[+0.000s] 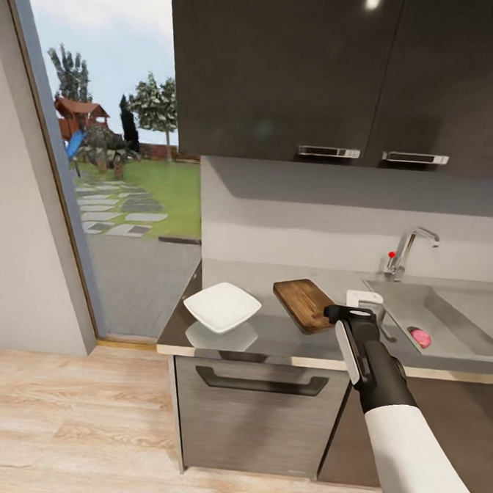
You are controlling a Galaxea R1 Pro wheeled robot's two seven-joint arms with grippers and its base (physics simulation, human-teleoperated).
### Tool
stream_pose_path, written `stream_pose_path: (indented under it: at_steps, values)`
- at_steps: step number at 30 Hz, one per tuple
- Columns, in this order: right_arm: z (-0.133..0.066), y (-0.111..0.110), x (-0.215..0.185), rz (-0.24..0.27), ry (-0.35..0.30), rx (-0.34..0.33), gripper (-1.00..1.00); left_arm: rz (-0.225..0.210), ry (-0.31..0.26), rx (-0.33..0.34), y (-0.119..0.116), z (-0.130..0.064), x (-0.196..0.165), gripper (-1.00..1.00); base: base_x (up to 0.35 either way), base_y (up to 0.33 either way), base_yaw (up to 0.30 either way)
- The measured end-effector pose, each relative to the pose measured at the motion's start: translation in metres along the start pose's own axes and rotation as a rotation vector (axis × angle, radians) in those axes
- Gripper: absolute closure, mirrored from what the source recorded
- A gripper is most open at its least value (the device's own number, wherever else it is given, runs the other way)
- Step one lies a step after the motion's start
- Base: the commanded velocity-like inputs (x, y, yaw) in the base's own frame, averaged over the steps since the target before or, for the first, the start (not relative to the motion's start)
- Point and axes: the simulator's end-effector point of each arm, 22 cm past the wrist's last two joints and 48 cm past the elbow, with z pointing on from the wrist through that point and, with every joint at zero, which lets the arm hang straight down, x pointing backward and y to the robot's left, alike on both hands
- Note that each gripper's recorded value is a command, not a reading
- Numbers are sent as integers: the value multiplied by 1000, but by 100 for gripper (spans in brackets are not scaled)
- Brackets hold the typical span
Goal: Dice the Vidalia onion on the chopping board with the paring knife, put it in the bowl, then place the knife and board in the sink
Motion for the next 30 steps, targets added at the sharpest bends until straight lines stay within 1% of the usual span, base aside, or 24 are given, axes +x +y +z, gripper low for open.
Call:
stream_pose_path:
  at_steps: [11, 30]
  values:
    - [2, 1, 4, -8, 35, -2, -100, -1, 19, 0, 0, -14, 1, -100, 0, 0, 0]
    - [4, -3, 9, -20, 81, 5, -100, -1, 51, -1, 0, -37, 5, -100, 0, 0, 0]
